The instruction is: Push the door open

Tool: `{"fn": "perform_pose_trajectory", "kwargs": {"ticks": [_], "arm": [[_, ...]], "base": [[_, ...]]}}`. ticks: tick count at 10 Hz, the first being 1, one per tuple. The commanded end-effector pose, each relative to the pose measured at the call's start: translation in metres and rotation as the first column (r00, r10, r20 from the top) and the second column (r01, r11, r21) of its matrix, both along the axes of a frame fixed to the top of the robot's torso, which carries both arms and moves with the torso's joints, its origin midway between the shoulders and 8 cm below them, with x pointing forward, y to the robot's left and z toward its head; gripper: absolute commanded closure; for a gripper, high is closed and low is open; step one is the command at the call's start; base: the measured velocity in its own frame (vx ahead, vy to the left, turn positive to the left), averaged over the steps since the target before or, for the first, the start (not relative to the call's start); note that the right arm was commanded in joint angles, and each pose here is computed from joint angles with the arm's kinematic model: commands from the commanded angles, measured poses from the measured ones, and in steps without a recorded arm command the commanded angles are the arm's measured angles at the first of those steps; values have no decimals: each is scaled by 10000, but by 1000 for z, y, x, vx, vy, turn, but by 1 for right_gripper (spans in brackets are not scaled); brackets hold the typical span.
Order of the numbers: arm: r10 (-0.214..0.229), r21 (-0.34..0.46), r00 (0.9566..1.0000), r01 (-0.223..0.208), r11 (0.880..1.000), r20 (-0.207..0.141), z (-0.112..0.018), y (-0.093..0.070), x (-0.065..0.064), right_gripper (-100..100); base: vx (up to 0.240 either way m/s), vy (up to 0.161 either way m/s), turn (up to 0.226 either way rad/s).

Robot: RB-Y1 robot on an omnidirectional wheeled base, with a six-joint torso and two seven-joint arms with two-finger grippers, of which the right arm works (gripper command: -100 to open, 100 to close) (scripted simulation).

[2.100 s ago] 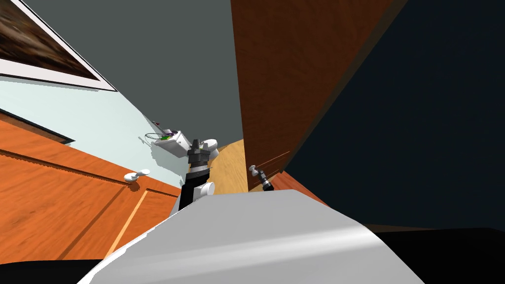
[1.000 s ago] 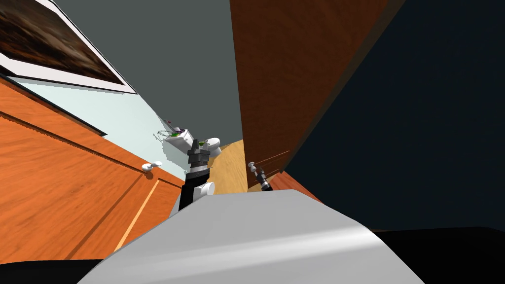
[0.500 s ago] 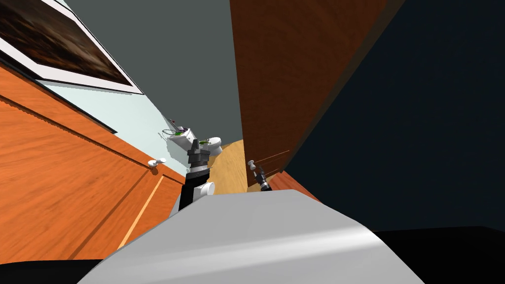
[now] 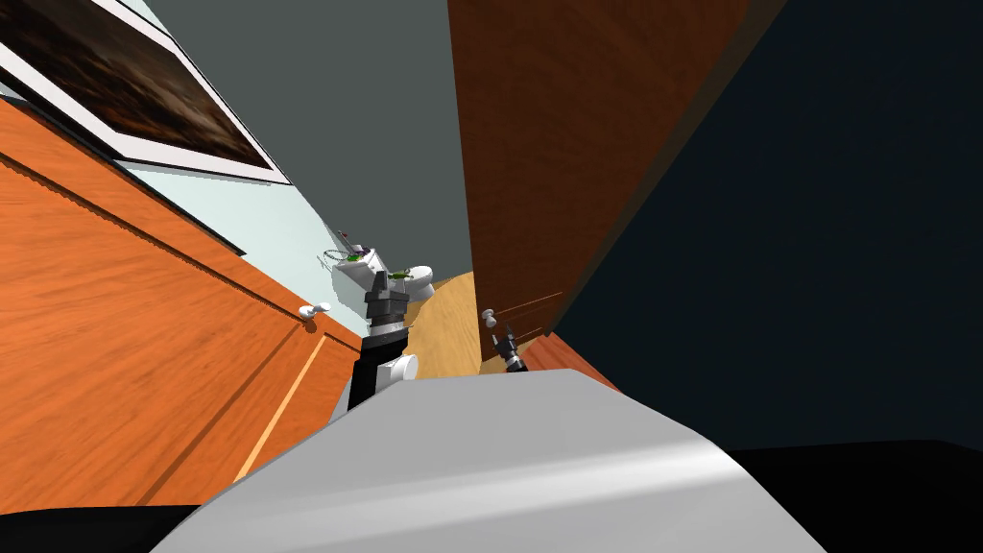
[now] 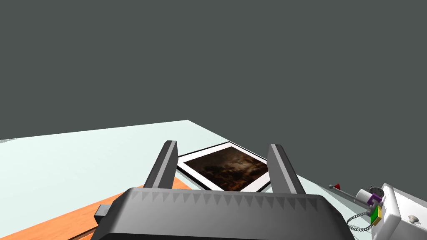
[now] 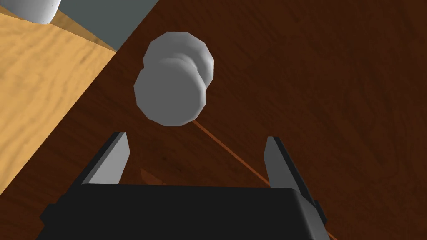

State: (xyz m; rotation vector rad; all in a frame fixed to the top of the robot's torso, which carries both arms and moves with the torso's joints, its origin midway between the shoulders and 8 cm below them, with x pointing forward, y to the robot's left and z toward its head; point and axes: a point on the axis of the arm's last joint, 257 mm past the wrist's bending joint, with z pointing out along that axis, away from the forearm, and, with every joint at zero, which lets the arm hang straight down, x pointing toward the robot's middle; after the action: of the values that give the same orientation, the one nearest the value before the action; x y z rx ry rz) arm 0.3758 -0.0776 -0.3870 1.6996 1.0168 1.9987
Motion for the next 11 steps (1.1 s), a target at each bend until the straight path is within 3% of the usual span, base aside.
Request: {"fn": "perform_pose_trajectory", "kwargs": {"ticks": [1, 2, 3, 5, 6, 8, 9, 11], "arm": [[-19, 481, 9999, 27, 9988, -163, 0, 1, -1, -100], [-52, 1023, 9994, 88, 9947, -351, 0, 2, -2, -100], [-48, 1073, 9993, 87, 9942, -367, 0, 2, -2, -100], [-86, 2086, 9973, 237, 9777, -728, -1, 5, -4, -100], [-71, 2229, 9970, 242, 9745, -773, -1, 5, -4, -100], [-70, 3164, 9937, 422, 9477, -1116, -1, 8, -7, -100], [-47, 3316, 9932, 433, 9424, -1162, -1, 8, -7, -100], [-9, 4170, 9890, 633, 9067, -1482, -2, 11, -9, -100]], "base": [[-48, -37, 37], [-47, -21, 41], [-36, -18, 26], [-49, -22, 63], [-49, -24, 18], [-46, -33, 49], [-40, -22, 27], [-48, -19, 48]]}}
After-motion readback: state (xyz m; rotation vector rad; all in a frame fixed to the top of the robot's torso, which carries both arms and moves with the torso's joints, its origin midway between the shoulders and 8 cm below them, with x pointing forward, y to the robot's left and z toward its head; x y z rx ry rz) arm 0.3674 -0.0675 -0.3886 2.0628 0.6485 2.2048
